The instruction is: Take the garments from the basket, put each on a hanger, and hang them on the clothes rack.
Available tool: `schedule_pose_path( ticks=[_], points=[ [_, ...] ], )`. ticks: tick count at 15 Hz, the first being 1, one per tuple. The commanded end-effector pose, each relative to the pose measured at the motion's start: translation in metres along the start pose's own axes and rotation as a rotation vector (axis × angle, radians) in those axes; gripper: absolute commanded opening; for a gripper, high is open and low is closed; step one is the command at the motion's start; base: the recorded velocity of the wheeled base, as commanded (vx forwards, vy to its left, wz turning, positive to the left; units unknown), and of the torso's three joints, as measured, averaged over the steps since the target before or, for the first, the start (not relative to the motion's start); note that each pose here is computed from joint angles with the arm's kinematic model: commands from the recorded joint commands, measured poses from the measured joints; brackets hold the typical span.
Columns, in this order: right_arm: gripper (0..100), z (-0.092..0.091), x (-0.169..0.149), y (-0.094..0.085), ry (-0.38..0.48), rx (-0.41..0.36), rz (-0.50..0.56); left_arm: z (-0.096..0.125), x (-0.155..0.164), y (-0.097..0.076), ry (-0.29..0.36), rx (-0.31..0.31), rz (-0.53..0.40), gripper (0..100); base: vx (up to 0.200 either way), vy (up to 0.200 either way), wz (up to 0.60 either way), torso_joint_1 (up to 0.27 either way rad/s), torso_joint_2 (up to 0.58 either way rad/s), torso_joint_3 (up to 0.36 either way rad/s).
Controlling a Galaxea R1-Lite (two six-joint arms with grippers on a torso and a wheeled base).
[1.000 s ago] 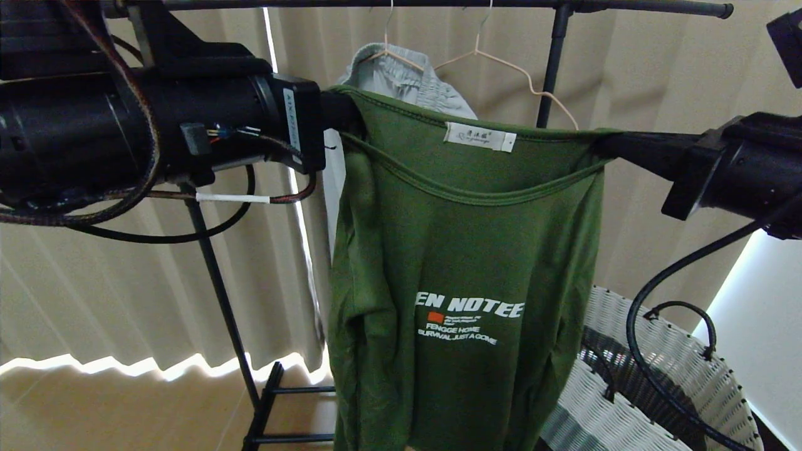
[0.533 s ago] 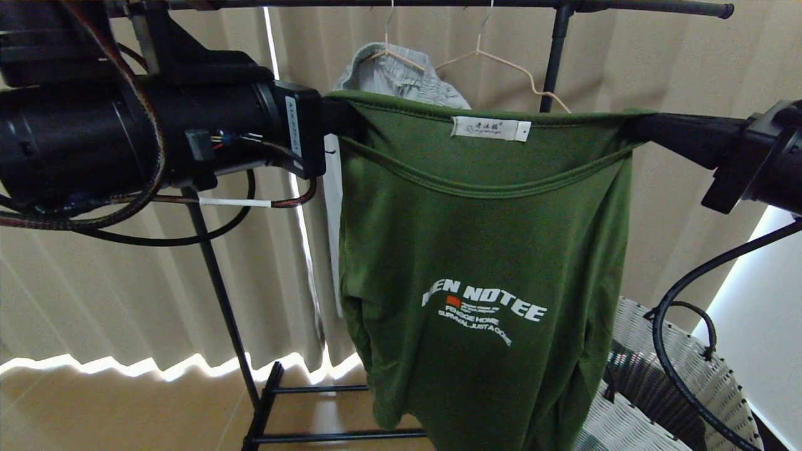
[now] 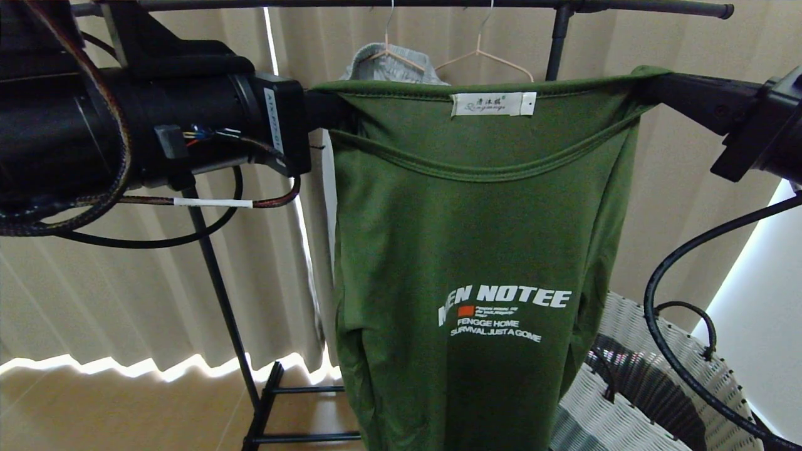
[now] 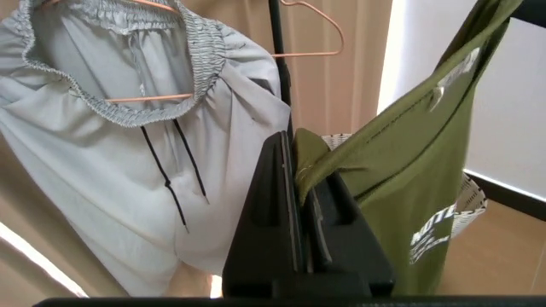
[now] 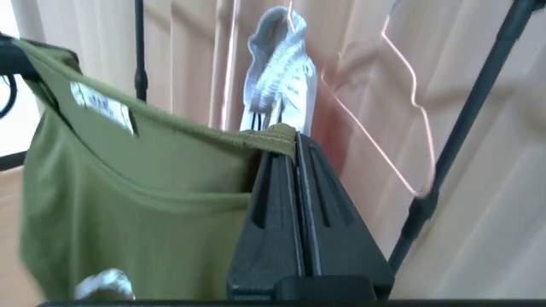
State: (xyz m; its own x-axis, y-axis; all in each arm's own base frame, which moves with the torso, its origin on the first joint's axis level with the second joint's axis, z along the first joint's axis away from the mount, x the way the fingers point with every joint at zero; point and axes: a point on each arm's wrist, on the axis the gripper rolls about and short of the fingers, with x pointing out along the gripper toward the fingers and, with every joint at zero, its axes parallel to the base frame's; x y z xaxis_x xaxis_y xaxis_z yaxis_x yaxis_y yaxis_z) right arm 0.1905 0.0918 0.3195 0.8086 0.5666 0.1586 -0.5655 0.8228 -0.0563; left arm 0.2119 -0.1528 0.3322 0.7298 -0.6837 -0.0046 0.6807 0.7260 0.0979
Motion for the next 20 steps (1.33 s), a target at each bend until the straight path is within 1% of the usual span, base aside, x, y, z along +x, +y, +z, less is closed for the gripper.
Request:
schedule_pose_path(
  ticks=[1,4,7,8,11,12,13,15,16,17,18,20],
  points=[
    [0,-0.006,0.003,0.0,0.019,0.002,0.002,0.0,-0.003,0.0,-0.002,0.0,0.0,0,0.0,0.0,0.0,0.0,0.0,0.0],
    [0,-0.004,0.006,-0.001,0.013,0.001,0.0,-0.003,-0.004,-0.001,0.007,0.0,-0.001,0,0.0,0.0,0.0,0.0,0.0,0.0],
    [0,-0.007,0.005,-0.001,0.028,0.001,0.001,-0.003,-0.004,-0.001,0.008,0.005,0.0,0,0.0,0.0,0.0,0.0,0.0,0.0],
    [100,-0.007,0.005,-0.001,0.031,0.002,0.003,-0.003,-0.004,-0.001,0.009,0.006,0.0,0,0.0,0.0,0.0,0.0,0.0,0.0],
    [100,-0.01,0.005,-0.001,0.034,0.002,0.001,-0.003,-0.004,-0.001,0.012,0.005,0.0,0,0.0,0.0,0.0,0.0,0.0,0.0],
    [100,-0.019,0.004,0.0,0.064,0.008,0.004,-0.005,-0.003,0.001,0.021,0.004,0.008,0,0.0,0.0,0.0,0.0,0.0,0.0],
    [100,-0.025,0.003,0.0,0.084,0.011,0.004,-0.007,-0.003,0.001,0.028,0.004,0.018,0,0.0,0.0,0.0,0.0,0.0,0.0],
    [100,-0.034,0.001,0.007,0.105,0.021,0.032,-0.014,-0.001,0.002,0.062,0.007,0.096,0,0.0,0.0,0.0,0.0,0.0,0.0],
    [100,-0.037,0.001,0.009,0.111,0.025,0.041,-0.017,0.001,0.003,0.076,0.011,0.118,0,0.0,0.0,0.0,0.0,0.0,0.0],
    [100,-0.042,0.001,0.013,0.122,0.03,0.063,-0.022,0.003,0.003,0.098,0.024,0.16,0,0.0,0.0,0.0,0.0,0.0,0.0],
    [100,-0.054,0.002,0.021,0.143,0.035,0.097,-0.028,0.006,0.004,0.126,0.028,0.206,0,0.0,0.0,0.0,0.0,0.0,0.0],
    [100,-0.053,0.005,0.022,0.104,0.03,0.119,-0.035,0.006,0.005,0.16,0.032,0.234,0,0.0,0.0,0.0,0.0,0.0,0.0]
  ],
)
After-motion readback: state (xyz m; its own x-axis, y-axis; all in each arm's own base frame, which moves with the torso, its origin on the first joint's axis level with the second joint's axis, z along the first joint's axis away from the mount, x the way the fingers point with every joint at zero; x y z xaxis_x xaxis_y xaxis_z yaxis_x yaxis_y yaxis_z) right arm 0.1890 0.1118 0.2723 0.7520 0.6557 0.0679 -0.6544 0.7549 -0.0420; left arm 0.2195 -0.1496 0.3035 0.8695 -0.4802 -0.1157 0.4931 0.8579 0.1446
